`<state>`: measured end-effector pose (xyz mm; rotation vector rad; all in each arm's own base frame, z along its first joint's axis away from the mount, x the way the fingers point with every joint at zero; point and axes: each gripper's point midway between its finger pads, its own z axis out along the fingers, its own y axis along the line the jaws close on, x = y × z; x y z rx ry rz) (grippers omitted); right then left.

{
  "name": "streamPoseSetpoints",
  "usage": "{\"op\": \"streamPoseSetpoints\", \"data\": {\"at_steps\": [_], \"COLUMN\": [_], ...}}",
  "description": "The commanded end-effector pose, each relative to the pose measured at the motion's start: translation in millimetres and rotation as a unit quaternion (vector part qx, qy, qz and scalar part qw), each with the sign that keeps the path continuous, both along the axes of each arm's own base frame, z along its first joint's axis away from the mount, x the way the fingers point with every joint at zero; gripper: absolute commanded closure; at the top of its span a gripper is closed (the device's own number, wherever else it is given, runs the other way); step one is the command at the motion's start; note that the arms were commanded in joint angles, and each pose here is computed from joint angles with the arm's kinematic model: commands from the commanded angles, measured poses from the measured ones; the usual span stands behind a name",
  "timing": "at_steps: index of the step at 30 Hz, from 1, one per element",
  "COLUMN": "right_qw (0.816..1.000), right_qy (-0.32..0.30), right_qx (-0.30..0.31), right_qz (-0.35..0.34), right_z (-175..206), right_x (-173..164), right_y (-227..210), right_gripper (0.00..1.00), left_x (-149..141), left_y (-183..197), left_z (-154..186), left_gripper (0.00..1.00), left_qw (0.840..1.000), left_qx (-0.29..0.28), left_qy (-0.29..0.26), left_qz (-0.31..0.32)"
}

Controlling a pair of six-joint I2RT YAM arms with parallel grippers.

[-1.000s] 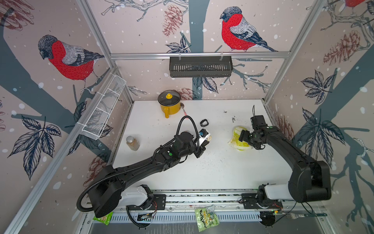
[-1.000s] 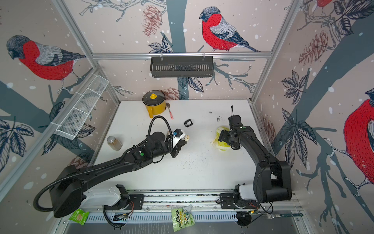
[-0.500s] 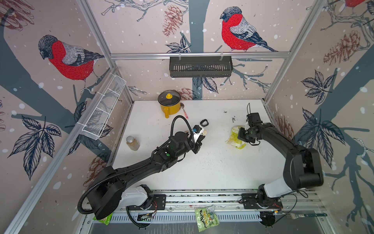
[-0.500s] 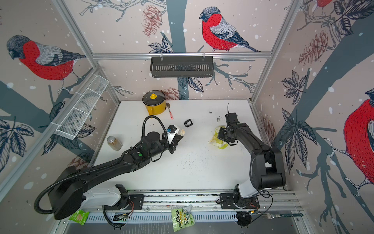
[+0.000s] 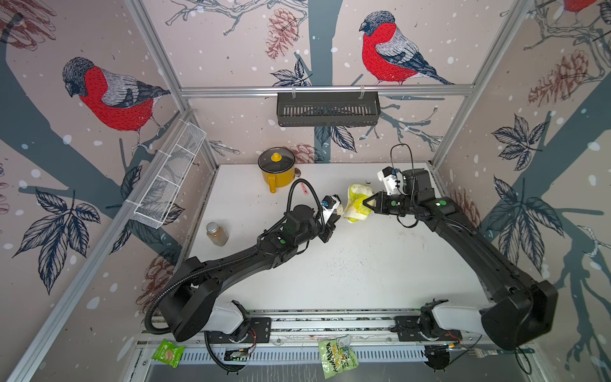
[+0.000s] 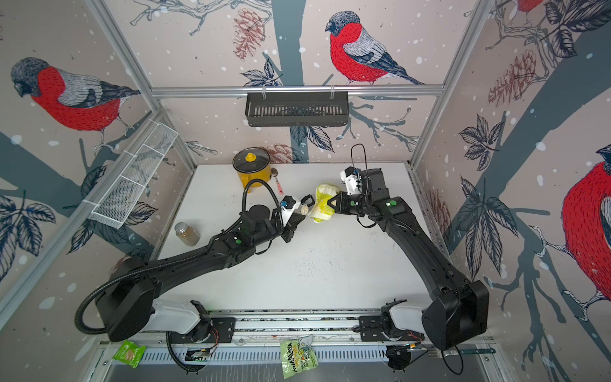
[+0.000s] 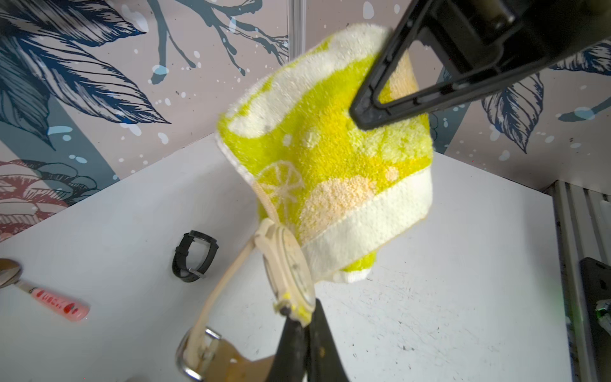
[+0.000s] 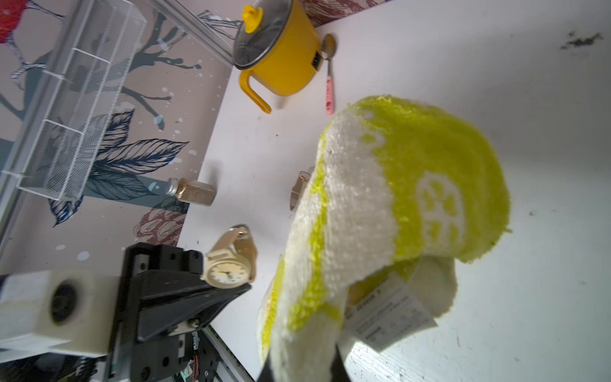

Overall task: Wipe the watch dial
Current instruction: Pick up the cleaning item at the center of the board, then wipe the dirt from the watch dial.

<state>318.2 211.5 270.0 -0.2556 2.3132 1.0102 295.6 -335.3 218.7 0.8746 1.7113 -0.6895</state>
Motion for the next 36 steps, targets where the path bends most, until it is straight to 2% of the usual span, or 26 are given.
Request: {"op": "streamPoseSetpoints", "data": {"at_steps": [1,14,23,36], "right_qw": [0.999,0.996,0.995,0.997], "right_qy": [-0.013,-0.006,0.003,-0.003], "right_qx": [0.003,-0.007,-0.015,-0.005], "right_qz": [0.045,0.089,0.100,0.082], "right_z": [12,16,4,7], "right_x": [-7,-36,-48,-39], "right_y": [13,37,57,63], "right_gripper": [0.97,0.97,0.96,0.96], "left_x": [-1,14,0,-36], "left_y": [-7,0,-11,-9], "left_z": [2,3,9,20], "left_gripper": [1.00,1.00,1.00,1.00], "left_qw": [1.000,0.999,0.998,0.992], "left_qx": [0.010,0.036,0.031,0.010], "left_qy": [0.003,-0.024,-0.026,-0.057], "left_qz": [-0.023,0.015,-0.038,-0.109]}}
